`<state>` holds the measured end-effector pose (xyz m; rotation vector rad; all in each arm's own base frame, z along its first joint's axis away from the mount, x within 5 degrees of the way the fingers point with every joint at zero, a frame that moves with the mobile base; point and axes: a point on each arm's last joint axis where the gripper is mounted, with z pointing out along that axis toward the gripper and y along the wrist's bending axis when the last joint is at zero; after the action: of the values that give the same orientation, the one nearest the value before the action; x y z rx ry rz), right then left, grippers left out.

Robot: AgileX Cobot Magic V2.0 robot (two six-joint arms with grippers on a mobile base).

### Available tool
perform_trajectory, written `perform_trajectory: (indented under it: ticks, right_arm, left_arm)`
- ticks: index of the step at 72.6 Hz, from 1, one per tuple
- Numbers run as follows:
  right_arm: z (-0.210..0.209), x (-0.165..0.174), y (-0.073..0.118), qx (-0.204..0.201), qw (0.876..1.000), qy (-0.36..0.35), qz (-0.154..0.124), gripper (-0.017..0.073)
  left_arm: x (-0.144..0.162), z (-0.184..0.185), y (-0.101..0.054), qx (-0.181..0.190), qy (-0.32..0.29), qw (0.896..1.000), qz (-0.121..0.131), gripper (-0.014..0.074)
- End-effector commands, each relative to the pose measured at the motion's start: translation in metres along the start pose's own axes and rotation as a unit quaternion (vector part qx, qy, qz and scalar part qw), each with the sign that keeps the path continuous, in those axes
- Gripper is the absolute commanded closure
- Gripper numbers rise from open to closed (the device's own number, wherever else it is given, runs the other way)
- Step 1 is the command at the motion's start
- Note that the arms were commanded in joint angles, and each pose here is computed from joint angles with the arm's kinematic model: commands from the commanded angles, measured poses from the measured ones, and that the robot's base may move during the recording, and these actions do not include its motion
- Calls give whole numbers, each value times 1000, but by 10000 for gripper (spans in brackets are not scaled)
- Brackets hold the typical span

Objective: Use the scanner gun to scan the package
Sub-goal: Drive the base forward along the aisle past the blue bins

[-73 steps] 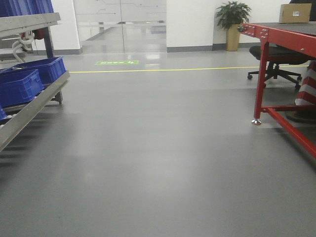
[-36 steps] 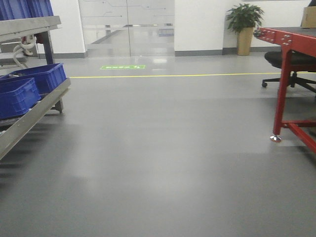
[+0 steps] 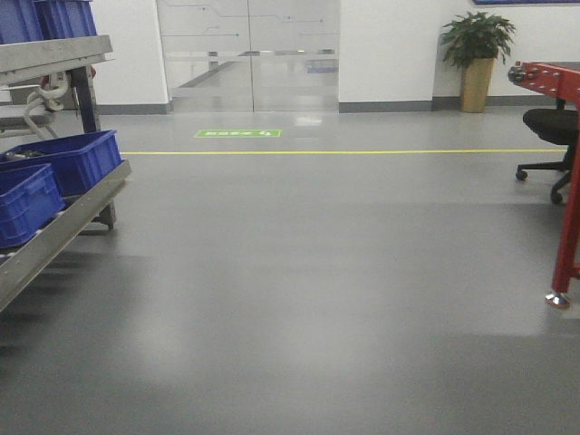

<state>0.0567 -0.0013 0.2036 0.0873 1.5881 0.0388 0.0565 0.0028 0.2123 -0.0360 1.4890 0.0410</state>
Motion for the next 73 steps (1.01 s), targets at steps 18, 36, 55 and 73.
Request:
perform_trajectory:
  ticks: [18, 36, 55, 73]
  right_arm:
    - [0, -2, 0, 3, 1000, -10, -1, 727]
    - [0, -2, 0, 3, 1000, -10, -1, 727]
    - [0, -2, 0, 3, 1000, -10, -1, 727]
    - [0, -2, 0, 3, 1000, -10, -1, 727]
  left_arm:
    - [-2, 0, 0, 0, -11, 1000, 2, 705]
    - [-2, 0, 0, 0, -11, 1000, 2, 705]
    - [-2, 0, 0, 0, -11, 1000, 2, 705]
    - [-2, 0, 0, 0, -11, 1000, 2, 705]
